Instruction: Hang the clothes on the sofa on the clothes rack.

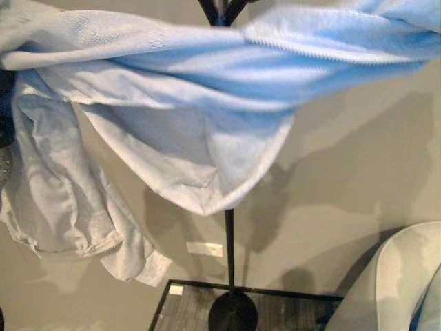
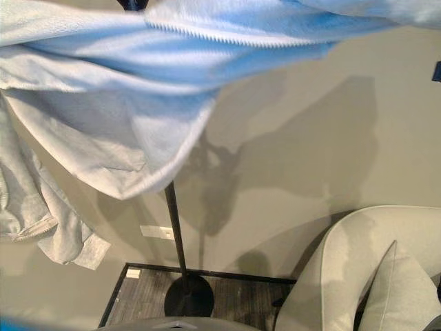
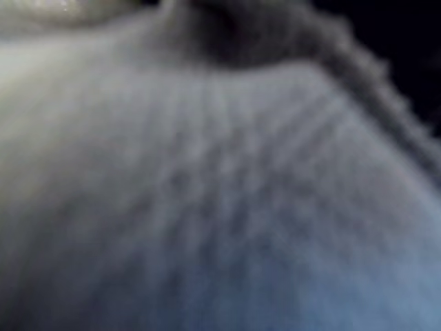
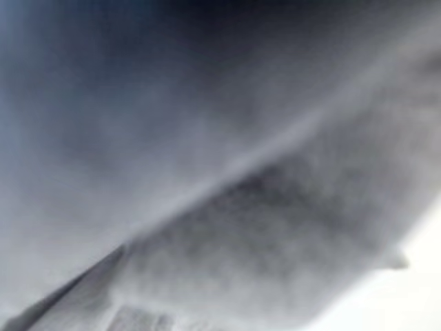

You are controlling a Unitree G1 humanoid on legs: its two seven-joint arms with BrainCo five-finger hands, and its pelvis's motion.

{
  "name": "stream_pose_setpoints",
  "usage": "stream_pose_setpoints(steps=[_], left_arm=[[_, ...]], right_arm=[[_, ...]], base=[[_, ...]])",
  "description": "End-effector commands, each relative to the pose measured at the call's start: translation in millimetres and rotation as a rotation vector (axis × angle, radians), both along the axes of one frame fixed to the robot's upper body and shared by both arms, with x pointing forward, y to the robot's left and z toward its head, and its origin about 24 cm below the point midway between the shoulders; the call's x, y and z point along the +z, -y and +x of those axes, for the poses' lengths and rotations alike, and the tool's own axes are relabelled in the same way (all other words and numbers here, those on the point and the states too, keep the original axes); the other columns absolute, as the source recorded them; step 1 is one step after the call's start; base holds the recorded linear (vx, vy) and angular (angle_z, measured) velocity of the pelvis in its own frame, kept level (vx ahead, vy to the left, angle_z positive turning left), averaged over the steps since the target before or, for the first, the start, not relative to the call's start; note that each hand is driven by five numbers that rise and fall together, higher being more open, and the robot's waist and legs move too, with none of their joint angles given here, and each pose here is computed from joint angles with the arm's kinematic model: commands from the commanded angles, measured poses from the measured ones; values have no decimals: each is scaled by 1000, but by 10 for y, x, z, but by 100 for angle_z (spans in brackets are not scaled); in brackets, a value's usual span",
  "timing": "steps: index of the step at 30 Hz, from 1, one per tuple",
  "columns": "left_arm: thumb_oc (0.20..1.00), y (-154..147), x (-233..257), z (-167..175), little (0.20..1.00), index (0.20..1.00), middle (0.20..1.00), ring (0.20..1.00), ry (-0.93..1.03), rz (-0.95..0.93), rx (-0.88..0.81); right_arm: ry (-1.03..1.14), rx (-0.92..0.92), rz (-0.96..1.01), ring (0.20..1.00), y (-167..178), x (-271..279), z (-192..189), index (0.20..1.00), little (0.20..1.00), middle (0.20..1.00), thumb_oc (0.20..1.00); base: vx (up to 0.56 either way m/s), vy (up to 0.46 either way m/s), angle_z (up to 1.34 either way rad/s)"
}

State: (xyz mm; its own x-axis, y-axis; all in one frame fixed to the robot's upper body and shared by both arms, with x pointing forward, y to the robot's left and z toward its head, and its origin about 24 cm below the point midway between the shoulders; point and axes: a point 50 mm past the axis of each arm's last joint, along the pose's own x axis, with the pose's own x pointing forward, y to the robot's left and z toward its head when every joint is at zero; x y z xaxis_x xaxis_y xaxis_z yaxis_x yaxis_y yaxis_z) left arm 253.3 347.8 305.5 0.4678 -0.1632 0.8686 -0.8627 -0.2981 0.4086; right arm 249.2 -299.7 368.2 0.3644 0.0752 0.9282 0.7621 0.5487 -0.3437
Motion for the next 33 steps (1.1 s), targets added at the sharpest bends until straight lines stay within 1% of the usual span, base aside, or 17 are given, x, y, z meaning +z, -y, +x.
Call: stream_pose_setpoints(steps=[1, 4, 6, 7, 9, 10, 12, 16, 19, 22, 23, 24, 31, 32, 33], left_arm=[[200, -157, 170, -37, 200, 200, 200, 200, 26, -93, 49], [200, -164, -6, 65, 200, 200, 200, 200, -58, -136, 38], [200, -150, -191, 153, 200, 200, 200, 200, -128, -200, 5], [200, -150, -191, 154, 200, 200, 200, 200, -128, -200, 4], [200, -98, -381, 240, 200, 200, 200, 200, -187, -253, -31], [200, -98, -381, 240, 200, 200, 200, 200, -187, -253, -31], [200, -36, -566, 301, 200, 200, 200, 200, -228, -320, -74], [200, 130, -887, 352, 200, 200, 200, 200, -280, -429, -160], [200, 289, -1118, 357, 200, 200, 200, 200, -309, -510, -231], [200, 439, -1471, 345, 200, 200, 200, 200, -389, -600, -274], [200, 534, -1705, 337, 200, 200, 200, 200, -440, -666, -290], [200, 536, -1706, 338, 200, 200, 200, 200, -441, -666, -291], [200, 761, -2345, 233, 200, 200, 200, 200, -582, -876, -286], [200, 762, -2346, 232, 200, 200, 200, 200, -583, -876, -286], [200, 852, -2522, 180, 200, 200, 200, 200, -629, -935, -291]], right_arm=[[-60, -52, 108, 200, 186, 46, 105, 200, 200, 200, 200], [-141, -46, 123, 200, 210, -57, 208, 200, 200, 200, 200], [-226, -50, 148, 200, 254, -227, 309, 200, 200, 200, 200], [-226, -50, 148, 200, 255, -227, 309, 200, 200, 200, 200], [-332, -55, 170, 200, 263, -456, 443, 200, 200, 200, 200], [-332, -55, 170, 200, 263, -456, 443, 200, 200, 200, 200], [-434, -62, 197, 200, 264, -729, 563, 200, 200, 200, 200], [-548, -49, 214, 200, 191, -1108, 643, 200, 200, 200, 200], [-617, -27, 248, 200, 135, -1375, 658, 200, 200, 200, 200], [-707, -28, 302, 200, 113, -1731, 654, 200, 200, 200, 200], [-771, -14, 354, 200, 73, -1989, 644, 200, 200, 200, 200], [-771, -15, 354, 200, 76, -1991, 641, 200, 200, 200, 200], [-969, 79, 546, 200, -216, -2836, 477, 200, 200, 200, 200], [-969, 78, 546, 200, -216, -2837, 476, 200, 200, 200, 200], [-1022, 117, 593, 200, -346, -3037, 417, 200, 200, 200, 200]], base=[[-31, 12, 0], [-10, 4, 0], [0, 0, 0], [0, 0, 0], [0, 0, 0], [0, 0, 0], [0, 0, 0], [0, 0, 0], [0, 0, 0], [0, 0, 0], [0, 0, 0], [0, 0, 0], [0, 0, 0], [0, 0, 0], [0, 0, 0]])
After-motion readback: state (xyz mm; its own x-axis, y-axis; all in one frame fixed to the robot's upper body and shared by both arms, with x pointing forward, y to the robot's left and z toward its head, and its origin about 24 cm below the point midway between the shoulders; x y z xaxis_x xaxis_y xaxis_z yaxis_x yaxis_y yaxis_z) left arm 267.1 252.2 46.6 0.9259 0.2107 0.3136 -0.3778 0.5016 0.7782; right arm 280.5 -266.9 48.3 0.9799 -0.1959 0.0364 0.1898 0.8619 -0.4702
